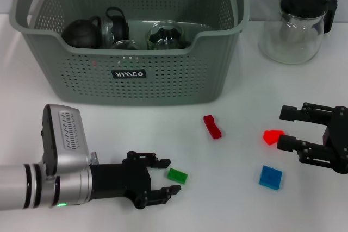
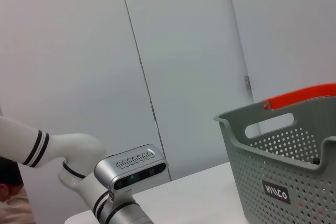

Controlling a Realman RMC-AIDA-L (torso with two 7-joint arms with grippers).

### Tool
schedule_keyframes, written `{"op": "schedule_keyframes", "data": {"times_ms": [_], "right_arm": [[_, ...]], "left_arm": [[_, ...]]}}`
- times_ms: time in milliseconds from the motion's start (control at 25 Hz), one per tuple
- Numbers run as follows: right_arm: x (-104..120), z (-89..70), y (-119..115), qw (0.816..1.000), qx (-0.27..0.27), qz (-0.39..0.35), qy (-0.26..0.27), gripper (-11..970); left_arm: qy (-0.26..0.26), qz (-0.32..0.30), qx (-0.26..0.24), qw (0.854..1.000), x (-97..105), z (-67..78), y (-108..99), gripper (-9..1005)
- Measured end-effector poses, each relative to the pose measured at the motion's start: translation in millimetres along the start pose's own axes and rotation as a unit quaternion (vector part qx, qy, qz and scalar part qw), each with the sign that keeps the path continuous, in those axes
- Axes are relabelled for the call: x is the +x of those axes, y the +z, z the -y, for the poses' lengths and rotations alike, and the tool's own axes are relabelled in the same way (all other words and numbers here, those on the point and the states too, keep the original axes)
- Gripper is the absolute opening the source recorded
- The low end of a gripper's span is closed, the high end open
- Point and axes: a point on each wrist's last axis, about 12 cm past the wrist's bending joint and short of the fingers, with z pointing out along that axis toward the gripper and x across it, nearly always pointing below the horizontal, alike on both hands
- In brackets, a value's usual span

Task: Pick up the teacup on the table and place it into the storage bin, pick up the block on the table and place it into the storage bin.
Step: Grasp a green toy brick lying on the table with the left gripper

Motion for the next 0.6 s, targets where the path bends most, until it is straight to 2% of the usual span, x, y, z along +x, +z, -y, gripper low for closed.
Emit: {"op": "schedule_keyframes", "data": {"times_ms": [240,600], "right_arm": [[0.6,-0.6,-0.6,1.000,0.000,0.000,0.001,674],[0.7,-0.9,-0.8,1.000,0.000,0.001,0.001,674]], "left_arm": [[0.012,0.010,-0.004,1.000,-4.7,-2.7,2.3,603],[0.009,0.009,0.015,1.000,-2.4,3.1,3.4,602]]}}
